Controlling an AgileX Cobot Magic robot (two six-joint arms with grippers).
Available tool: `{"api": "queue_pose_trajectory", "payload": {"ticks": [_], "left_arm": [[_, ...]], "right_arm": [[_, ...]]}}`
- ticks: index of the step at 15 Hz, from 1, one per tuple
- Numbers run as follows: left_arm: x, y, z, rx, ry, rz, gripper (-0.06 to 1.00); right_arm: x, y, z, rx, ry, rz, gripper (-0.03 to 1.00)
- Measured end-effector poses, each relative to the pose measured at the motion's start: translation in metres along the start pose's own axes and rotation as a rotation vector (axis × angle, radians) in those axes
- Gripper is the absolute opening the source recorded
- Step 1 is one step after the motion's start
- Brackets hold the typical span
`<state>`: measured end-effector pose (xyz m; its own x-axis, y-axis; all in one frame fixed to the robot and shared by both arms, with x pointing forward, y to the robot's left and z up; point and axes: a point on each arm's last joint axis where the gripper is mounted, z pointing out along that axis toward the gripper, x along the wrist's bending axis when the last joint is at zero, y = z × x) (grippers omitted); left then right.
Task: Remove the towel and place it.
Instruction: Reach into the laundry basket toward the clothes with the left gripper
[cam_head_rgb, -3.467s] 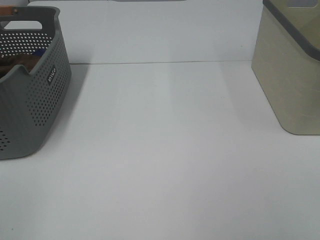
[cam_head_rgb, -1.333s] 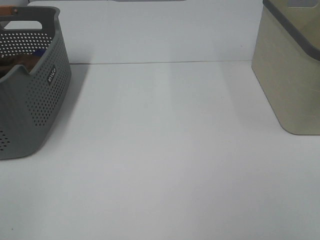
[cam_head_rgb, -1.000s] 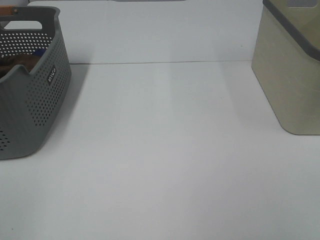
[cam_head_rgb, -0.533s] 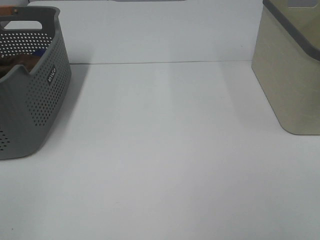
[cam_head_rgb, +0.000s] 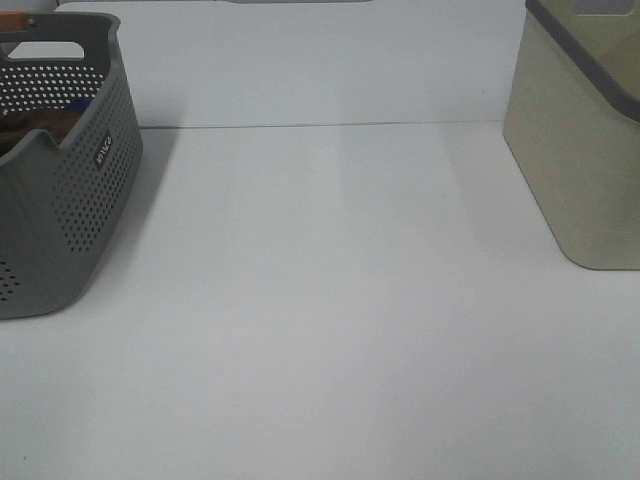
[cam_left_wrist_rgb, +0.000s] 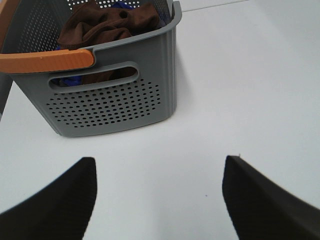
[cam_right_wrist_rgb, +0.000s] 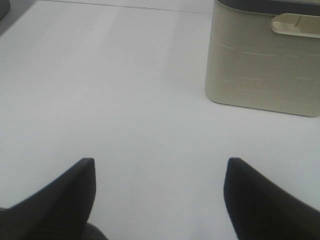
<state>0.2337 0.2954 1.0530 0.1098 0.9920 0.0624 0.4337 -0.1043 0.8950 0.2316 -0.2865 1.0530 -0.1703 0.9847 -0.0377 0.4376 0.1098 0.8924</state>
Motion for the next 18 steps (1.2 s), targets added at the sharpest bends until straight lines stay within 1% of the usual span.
{"api": "queue_pose_trajectory", "payload": {"ticks": [8,9,11,13,14,15,17,18], "left_arm": [[0.000,0.000,0.000,-0.001,0.000,0.000,0.68],[0.000,0.002,0.000,-0.002,0.002,0.001,0.68],[0.005,0.017,0.009,-0.022,0.030,0.001,0.68],[0.010,0.033,0.026,-0.026,0.053,-0.037,0.68],[0.013,0.042,0.040,-0.008,0.067,-0.054,0.68],[0.017,0.056,0.069,0.018,0.073,-0.092,0.68],[0.021,0.073,0.098,0.050,0.071,-0.121,0.68],[0.023,0.081,0.118,0.097,0.070,-0.148,0.68]], "right_arm": [[0.000,0.000,0.000,0.000,0.000,0.000,0.69],[0.000,0.000,0.000,0.000,0.000,0.000,0.69],[0.000,0.000,0.000,-0.001,0.004,0.002,0.69],[0.001,0.000,0.000,-0.002,0.013,0.007,0.69],[0.001,0.000,0.000,-0.003,0.015,0.008,0.69],[0.001,0.000,0.000,-0.003,0.016,0.009,0.69],[0.001,0.000,0.000,-0.003,0.016,0.009,0.69],[0.001,0.000,0.000,-0.003,0.016,0.009,0.69]]}}
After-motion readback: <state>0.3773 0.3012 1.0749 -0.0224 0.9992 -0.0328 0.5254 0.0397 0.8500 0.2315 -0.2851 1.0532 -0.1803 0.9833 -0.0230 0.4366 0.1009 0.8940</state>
